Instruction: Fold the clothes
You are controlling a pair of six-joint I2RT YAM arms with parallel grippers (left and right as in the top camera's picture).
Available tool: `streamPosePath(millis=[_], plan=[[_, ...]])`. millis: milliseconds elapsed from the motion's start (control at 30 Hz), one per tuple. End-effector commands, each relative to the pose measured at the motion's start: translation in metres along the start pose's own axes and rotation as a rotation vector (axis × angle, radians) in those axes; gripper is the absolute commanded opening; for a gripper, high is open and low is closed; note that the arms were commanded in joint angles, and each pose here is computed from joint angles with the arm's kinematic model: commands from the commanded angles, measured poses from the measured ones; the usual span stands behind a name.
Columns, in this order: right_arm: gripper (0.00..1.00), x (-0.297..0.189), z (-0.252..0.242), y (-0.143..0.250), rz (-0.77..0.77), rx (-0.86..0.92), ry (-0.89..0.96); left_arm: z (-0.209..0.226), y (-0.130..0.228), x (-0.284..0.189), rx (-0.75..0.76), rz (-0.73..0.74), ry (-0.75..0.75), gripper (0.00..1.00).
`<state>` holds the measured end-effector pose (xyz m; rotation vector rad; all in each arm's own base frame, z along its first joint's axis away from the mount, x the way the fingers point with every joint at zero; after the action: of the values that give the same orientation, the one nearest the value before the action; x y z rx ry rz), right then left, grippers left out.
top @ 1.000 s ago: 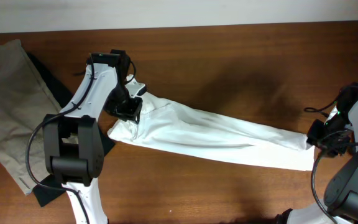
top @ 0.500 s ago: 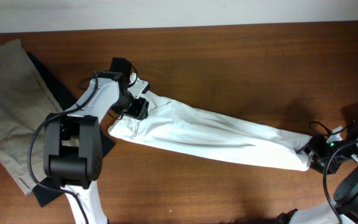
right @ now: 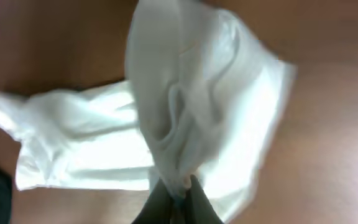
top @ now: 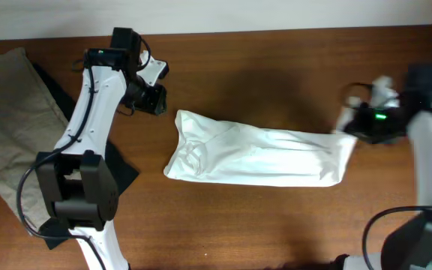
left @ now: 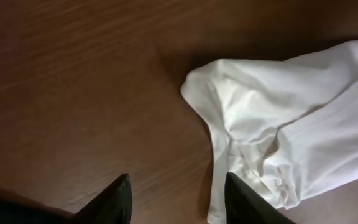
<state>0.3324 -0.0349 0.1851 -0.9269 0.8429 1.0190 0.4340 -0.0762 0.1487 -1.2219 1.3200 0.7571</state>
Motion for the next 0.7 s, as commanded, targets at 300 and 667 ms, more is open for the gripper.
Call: streamPosePath(millis=[300,667], plan=[[0.64,0.116,0.113,0.079,0.400,-0.269,0.120,0.004,0.004,-0.018,-0.016,-0.009,0.005,0.70],[0.68,-0.057,0.074,0.022,-0.194,-0.134,0.058,-0.050,0.083,0.120,-0.014,0.091,0.268,0.75]])
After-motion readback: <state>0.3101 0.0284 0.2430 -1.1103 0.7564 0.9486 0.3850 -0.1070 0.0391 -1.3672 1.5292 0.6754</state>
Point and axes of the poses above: each gripper's point midway between its finger pads, its own x axis out along the fingers, its own z axis along the line the jaws close on, y = z × x, the point moved 3 cm from there along -x, back along the fingers, and after that the axes turned 5 degrees about -x, right-handed, at the moved point
